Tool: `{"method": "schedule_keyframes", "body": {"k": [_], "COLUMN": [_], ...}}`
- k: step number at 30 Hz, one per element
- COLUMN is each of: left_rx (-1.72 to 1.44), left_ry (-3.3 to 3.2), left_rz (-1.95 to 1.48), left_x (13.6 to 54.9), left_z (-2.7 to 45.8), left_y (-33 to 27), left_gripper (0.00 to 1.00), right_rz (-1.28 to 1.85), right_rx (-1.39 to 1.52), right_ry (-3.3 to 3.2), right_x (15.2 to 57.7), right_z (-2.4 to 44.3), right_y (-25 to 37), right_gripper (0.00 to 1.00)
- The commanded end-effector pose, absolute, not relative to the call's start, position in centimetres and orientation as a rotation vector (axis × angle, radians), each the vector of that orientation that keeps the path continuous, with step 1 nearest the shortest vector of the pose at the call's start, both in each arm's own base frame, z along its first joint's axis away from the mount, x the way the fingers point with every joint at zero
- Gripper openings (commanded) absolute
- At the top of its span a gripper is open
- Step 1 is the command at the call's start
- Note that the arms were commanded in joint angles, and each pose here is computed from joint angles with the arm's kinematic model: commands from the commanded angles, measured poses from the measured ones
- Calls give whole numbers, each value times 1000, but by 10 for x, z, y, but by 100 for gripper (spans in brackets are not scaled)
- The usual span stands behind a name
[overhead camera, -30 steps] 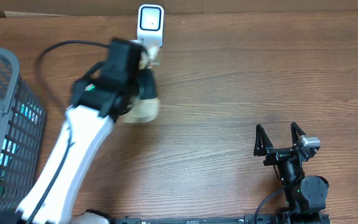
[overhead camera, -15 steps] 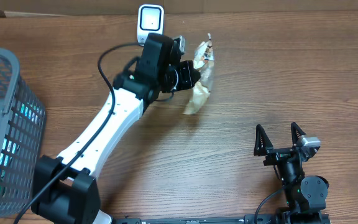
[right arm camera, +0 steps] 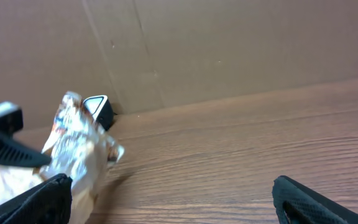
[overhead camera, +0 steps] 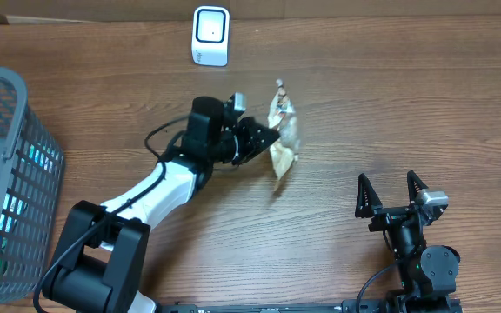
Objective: Scan the item barcode
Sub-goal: 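Lower the bag onto the table center and open the left gripper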
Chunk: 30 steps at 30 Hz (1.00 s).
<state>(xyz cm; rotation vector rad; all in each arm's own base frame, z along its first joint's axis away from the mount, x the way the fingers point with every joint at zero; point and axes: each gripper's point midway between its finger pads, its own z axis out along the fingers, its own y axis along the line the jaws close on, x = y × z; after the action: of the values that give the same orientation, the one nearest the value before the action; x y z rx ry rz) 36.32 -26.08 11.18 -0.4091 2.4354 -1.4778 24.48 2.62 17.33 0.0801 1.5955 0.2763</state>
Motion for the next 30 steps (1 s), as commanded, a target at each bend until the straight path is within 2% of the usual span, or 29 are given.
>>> {"method": "schedule_keyframes", "body": {"k": [1, 4, 7, 8, 9, 10, 11, 13, 15, 19, 24, 30], "left_rx": [-621, -628, -506, -484, -462, -462, -460, -450, -436, -440, -446, -446], "left_ry": [2490, 2494, 2479, 2475, 2472, 2473, 2475, 2480, 2489, 2516, 2551, 2676], "left_rz": [-1511, -1516, -1533, -1540, -1546, -1548, -1555, -1558, -1549, -1505, -1331, -883], "left_x": [353, 349, 349, 349, 349, 349, 348, 347, 346, 341, 337, 325], "left_z": [89, 80, 84, 85, 85, 85, 85, 84, 81, 77, 77, 78], "left_y": [-239, -226, -220, -218, -213, -210, -207, -200, -194, -181, -162, -119], "left_gripper": [4, 4, 13, 19, 33, 40, 53, 66, 84, 100, 100, 100], "right_rz": [265, 265, 265, 265, 265, 265, 265, 265, 265, 265, 265, 265], "right_rx": [79, 79, 79, 79, 79, 79, 79, 79, 79, 79, 79, 79], "right_ry": [1595, 1595, 1595, 1595, 1595, 1595, 1595, 1595, 1595, 1595, 1595, 1595], "right_x": [245, 245, 245, 245, 245, 245, 245, 245, 245, 245, 245, 245], "right_z": [171, 171, 171, 171, 171, 171, 171, 171, 171, 171, 171, 171], "right_y": [25, 25, 25, 25, 25, 25, 25, 25, 25, 25, 25, 25], "right_gripper": [100, 100, 100, 100, 100, 100, 100, 100, 100, 100, 100, 100]}}
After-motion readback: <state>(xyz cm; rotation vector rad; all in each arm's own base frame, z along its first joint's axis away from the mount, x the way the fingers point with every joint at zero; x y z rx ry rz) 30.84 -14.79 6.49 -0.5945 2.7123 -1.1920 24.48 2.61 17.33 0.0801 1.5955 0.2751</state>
